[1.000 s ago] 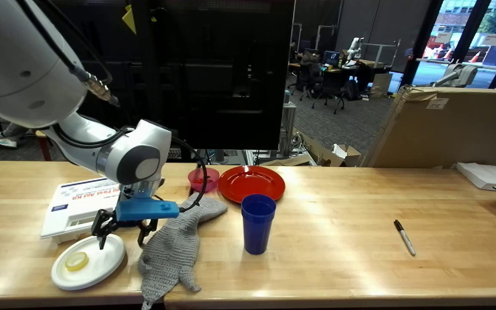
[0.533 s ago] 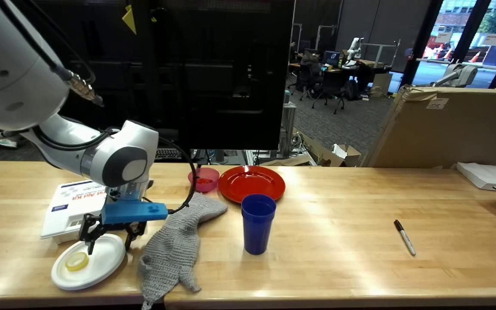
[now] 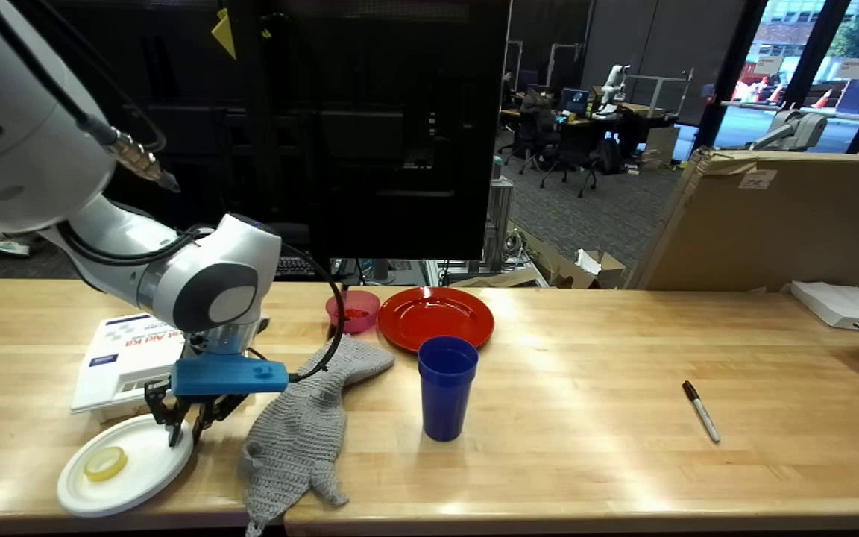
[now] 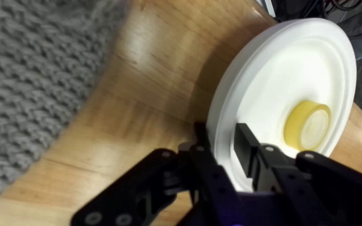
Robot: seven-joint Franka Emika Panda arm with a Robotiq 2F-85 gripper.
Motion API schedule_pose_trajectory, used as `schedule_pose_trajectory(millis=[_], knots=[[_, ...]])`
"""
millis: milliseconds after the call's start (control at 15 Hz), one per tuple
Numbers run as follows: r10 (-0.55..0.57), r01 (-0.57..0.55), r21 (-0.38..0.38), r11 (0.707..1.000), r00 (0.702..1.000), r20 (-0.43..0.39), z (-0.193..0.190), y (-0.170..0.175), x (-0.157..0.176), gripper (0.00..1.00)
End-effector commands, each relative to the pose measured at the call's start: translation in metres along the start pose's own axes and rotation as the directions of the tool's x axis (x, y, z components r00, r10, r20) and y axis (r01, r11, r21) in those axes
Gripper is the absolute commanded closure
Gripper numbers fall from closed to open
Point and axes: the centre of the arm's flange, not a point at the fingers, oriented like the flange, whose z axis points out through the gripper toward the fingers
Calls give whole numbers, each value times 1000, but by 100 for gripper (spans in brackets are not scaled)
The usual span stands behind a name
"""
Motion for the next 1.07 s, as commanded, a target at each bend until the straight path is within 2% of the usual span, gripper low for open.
schedule_pose_trajectory(millis=[0,133,333,1000], knots=[[34,-34,-1,999,997,-65,-7,-1,-19,99],[51,-51,5,999,995,-82,-10,0,-23,95],[56,-55,8,998,995,-84,-17,1,-22,95],[-30,28,-34,999,997,-69,-67,2,6,95]])
